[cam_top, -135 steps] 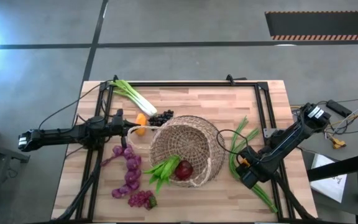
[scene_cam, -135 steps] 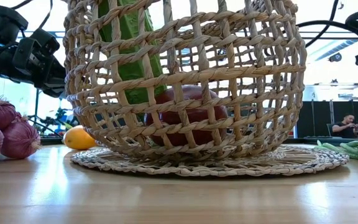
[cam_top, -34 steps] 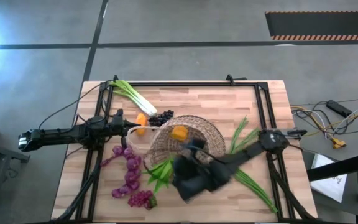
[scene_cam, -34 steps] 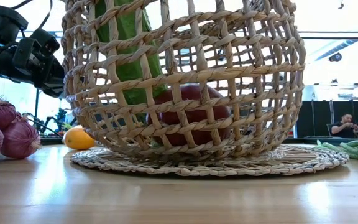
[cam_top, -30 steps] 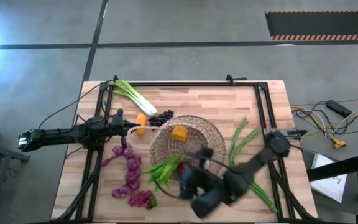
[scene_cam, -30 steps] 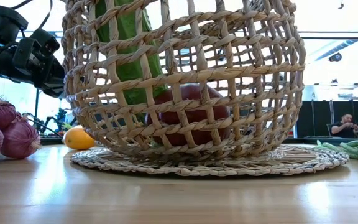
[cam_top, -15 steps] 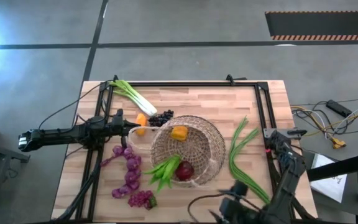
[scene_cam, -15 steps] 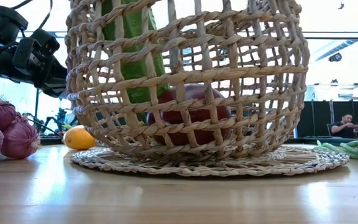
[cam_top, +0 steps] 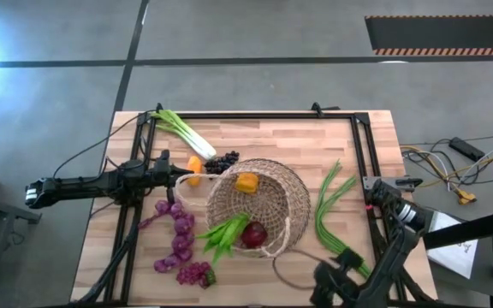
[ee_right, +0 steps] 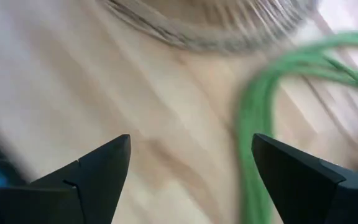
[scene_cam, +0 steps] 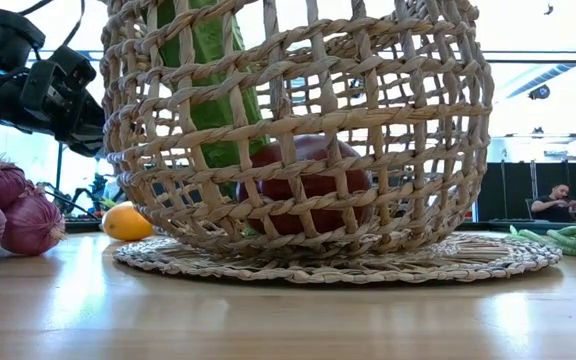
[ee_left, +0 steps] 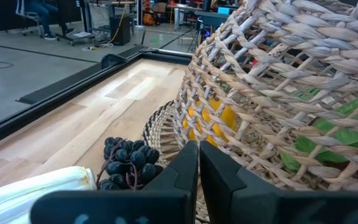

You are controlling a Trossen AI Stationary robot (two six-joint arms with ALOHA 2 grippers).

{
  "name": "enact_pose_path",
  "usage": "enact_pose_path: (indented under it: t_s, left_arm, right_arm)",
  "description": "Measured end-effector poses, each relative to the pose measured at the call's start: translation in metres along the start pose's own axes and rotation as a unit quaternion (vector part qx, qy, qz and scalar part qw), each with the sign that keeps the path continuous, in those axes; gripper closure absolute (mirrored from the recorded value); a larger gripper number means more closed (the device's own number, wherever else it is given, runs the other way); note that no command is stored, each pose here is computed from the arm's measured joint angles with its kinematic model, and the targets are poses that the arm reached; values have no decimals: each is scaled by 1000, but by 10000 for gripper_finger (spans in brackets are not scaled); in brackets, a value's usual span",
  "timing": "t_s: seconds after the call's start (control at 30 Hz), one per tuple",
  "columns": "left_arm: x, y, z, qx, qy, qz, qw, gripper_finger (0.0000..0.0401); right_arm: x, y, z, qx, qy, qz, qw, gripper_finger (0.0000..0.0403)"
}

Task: Build produce basket
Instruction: Put the string beans into the basket

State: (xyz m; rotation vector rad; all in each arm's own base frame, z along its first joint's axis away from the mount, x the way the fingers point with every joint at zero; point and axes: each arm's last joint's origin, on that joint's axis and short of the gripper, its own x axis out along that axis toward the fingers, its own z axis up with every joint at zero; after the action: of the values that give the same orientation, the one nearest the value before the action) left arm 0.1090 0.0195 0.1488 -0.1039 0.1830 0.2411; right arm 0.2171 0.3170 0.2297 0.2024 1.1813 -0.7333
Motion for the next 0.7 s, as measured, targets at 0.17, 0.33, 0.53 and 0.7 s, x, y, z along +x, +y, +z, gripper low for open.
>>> enact_pose_path:
  t_s: [0.17, 0.33, 0.53, 0.7]
  left_arm:
    - [0, 0, 0, 0, 0, 0, 1000, 401]
    - [0, 0, 0, 0, 0, 0, 1000, 401]
    - [0, 0, 0, 0, 0, 0, 1000, 401]
    - [0, 0, 0, 0, 0, 0, 1000, 401]
  right_arm:
    - [22, -35, -5, 28, 34, -43, 998, 78]
    - [36, -75, 3, 79, 37, 21, 996, 79]
    - [75, -107, 14, 99, 29, 71, 992, 79]
    - [106, -117, 19, 101, 32, 69, 992, 79]
